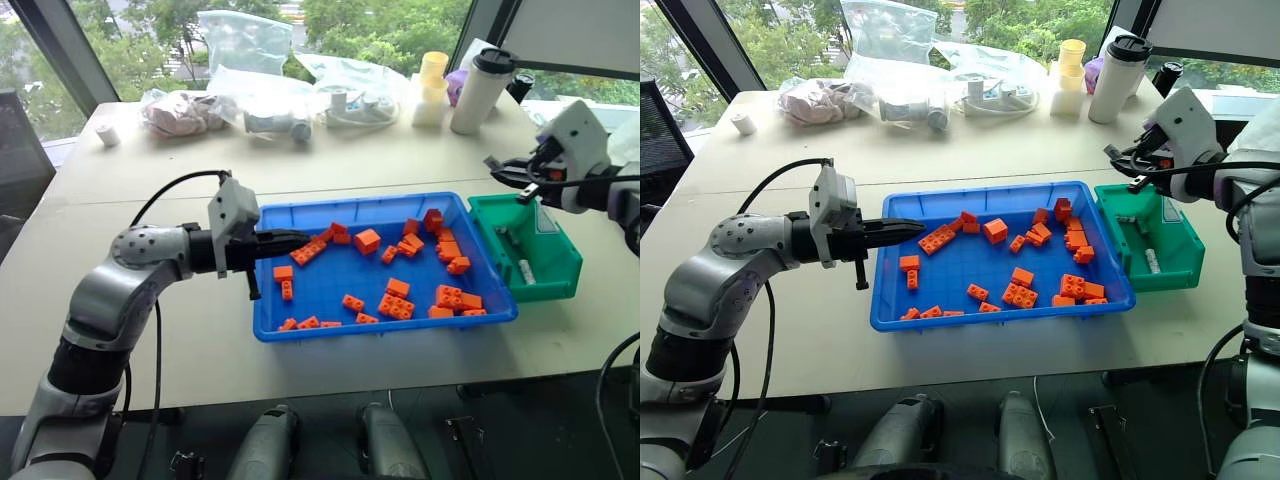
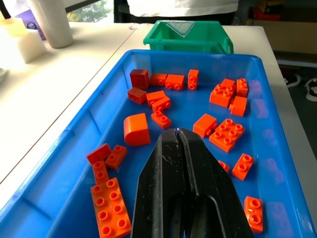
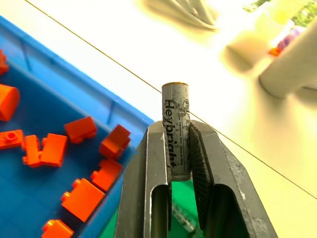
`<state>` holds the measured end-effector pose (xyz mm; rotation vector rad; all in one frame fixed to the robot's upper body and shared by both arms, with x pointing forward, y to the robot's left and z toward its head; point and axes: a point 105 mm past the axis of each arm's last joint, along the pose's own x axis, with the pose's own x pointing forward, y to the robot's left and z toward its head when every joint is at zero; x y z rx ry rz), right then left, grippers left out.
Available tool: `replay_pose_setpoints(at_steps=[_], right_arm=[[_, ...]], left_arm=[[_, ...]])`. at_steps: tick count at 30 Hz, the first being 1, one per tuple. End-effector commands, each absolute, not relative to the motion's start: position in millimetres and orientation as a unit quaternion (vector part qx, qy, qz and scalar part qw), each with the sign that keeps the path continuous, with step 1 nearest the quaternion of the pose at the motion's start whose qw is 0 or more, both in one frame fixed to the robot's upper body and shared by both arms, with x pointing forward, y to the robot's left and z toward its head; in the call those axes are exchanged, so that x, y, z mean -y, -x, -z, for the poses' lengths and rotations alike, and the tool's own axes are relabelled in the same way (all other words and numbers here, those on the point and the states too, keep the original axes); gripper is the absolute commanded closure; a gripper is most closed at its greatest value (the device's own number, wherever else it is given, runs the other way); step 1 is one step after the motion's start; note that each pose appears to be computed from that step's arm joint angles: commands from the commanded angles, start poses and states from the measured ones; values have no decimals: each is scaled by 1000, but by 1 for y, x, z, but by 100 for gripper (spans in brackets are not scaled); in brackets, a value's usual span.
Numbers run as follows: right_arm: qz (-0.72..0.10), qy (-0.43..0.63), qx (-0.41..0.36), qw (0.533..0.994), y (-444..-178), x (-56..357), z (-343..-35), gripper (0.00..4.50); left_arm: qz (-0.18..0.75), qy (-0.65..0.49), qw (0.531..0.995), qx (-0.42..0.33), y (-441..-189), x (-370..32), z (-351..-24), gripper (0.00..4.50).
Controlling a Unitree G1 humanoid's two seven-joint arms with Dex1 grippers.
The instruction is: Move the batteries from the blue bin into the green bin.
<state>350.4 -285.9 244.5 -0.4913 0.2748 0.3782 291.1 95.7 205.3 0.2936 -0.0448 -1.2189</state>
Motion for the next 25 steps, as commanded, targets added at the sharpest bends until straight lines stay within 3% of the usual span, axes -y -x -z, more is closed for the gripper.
replay_pose_setpoints(at_steps=[1,2,7,11,14,17,20,25], right_arm=[[-139,247,-147,947,-339,310,-245,449],[-134,248,-159,946,-336,315,-239,449],[-124,244,-191,943,-323,327,-221,217],[-126,241,-195,942,-320,328,-216,4],[-119,243,-178,946,-322,326,-227,4],[-231,229,-118,938,-315,278,-252,4],[-341,240,-104,903,-293,239,-257,4],[-405,247,-106,874,-272,218,-260,4]], left_arm=[[575,-138,806,43,-288,-94,-215,450],[576,-135,805,44,-288,-93,-216,450],[577,-130,805,47,-289,-93,-218,450],[580,-130,803,46,-289,-93,-218,450],[581,-128,803,47,-289,-93,-219,450],[582,-130,802,43,-288,-94,-218,450],[584,-133,800,39,-286,-96,-218,450],[583,-146,799,32,-283,-101,-221,450]])
